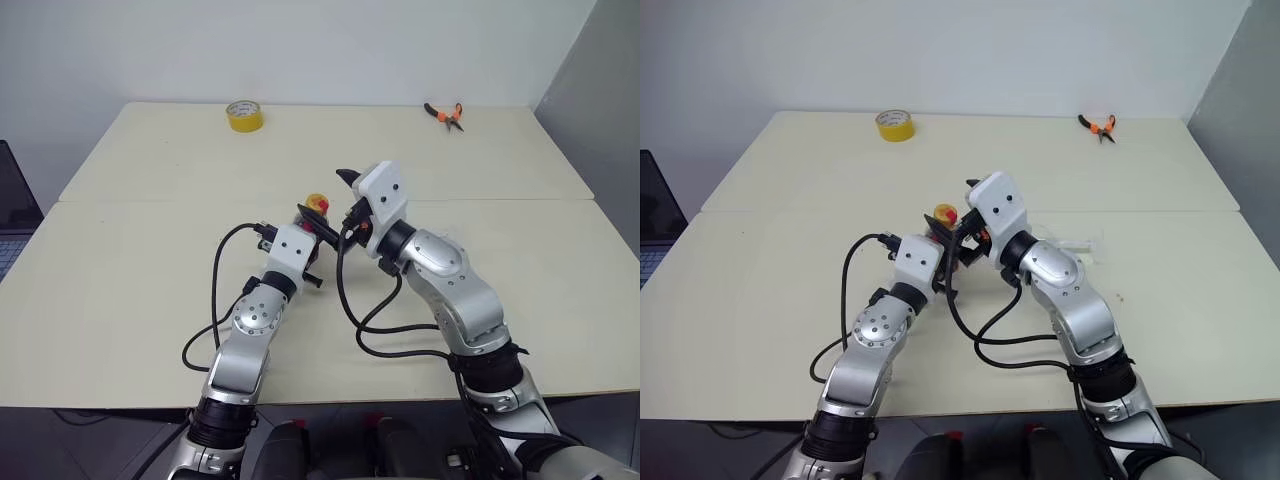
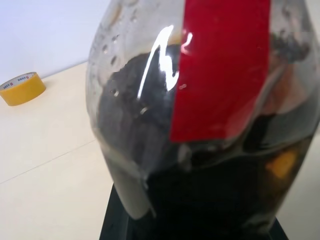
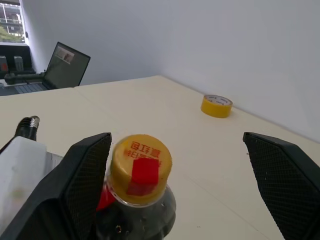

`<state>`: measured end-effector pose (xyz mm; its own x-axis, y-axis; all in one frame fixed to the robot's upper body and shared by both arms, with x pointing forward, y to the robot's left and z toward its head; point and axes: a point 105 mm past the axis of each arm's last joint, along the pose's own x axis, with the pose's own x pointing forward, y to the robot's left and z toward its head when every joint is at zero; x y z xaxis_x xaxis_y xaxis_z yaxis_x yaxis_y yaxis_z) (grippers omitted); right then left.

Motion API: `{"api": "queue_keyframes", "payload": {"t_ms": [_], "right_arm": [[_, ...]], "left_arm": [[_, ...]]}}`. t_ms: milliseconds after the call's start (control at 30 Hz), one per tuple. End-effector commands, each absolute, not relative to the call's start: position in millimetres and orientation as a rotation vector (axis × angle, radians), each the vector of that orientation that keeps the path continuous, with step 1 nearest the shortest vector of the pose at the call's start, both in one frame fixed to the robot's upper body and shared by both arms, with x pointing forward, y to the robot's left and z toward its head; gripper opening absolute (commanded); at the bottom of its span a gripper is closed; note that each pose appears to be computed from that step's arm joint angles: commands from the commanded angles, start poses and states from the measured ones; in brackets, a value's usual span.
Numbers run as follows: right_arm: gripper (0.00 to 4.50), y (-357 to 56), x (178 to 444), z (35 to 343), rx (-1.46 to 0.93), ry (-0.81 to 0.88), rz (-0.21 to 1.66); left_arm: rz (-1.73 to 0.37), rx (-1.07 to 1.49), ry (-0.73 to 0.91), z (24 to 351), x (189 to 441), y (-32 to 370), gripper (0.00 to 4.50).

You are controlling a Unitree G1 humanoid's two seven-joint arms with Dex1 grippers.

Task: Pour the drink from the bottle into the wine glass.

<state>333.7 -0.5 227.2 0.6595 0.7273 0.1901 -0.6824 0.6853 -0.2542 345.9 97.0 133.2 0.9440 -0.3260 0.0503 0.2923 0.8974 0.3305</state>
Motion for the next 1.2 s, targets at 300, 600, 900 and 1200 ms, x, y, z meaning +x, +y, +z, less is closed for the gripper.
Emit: {"api": "queue_keyframes", "payload": {"t_ms": [300,600,900,1200], "right_arm": [[4.50,-36,330,234,-0.139,-0.309,0.724],[4.50,-55,318,226,-0.136,-0.270,0.713],[4.50,-13,306,242,-0.140,-0.304,0.849],[4.50,1,322,245,-0.171,-0.302,0.818]], "left_arm": [[-0.313,0.312,-0.185,154,345,95,0.69],[-0.310,0.318,-0.187,155,345,96,0.69],[-0.322,0.319,-0.185,154,345,94,0.69],[-0.321,0.318,-0.187,154,346,93,0.69]]}}
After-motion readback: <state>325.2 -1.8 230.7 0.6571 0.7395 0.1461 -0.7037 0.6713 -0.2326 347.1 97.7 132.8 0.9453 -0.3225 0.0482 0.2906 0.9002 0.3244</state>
